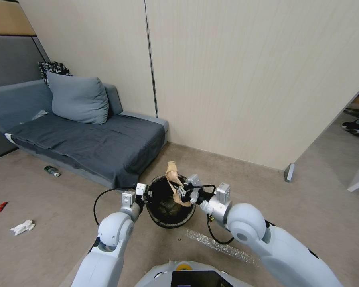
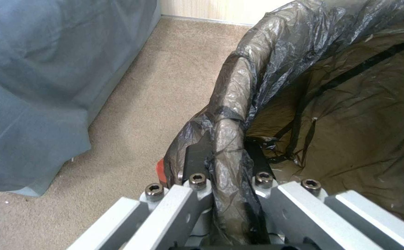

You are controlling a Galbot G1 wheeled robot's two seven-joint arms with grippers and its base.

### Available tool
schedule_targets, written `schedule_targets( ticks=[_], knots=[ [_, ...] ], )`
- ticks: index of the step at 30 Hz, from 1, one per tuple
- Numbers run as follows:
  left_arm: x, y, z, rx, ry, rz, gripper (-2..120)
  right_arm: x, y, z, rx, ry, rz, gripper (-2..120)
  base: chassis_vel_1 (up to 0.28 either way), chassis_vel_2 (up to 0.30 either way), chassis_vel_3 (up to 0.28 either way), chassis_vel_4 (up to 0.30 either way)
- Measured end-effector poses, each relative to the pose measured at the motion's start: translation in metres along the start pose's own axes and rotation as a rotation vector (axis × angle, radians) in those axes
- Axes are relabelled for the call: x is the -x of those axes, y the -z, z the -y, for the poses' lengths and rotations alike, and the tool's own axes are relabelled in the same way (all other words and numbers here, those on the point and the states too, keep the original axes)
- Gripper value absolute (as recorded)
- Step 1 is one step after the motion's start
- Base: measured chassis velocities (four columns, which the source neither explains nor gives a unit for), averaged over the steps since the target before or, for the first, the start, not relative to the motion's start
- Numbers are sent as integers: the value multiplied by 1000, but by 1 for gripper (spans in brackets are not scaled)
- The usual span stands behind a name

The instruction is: Pick up the trash bin, then pick up the garbage from the floor and place it into the trash bin.

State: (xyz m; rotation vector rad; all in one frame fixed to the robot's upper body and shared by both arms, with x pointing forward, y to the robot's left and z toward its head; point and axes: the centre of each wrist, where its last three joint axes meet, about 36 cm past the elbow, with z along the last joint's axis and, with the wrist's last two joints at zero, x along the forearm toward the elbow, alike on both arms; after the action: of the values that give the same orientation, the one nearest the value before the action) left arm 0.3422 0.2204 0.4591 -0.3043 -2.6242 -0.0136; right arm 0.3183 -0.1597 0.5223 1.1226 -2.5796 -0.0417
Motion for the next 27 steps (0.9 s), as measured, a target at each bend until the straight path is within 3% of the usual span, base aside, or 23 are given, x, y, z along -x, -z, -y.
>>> schedule_targets(
  ticks=[13,19,27],
  knots=[
    [-3,2,0,-3,-3,8,2,0,-14,-9,14,-3,-46,53,0,0,0,0],
    [-4,3,0,-2,-4,12,2,-2,-11,-8,16,-18,-36,80,0,0,0,0],
    [-5,3,1,-3,-5,11,2,-7,-4,-10,22,-10,-12,99,0,0,0,0]
  ],
)
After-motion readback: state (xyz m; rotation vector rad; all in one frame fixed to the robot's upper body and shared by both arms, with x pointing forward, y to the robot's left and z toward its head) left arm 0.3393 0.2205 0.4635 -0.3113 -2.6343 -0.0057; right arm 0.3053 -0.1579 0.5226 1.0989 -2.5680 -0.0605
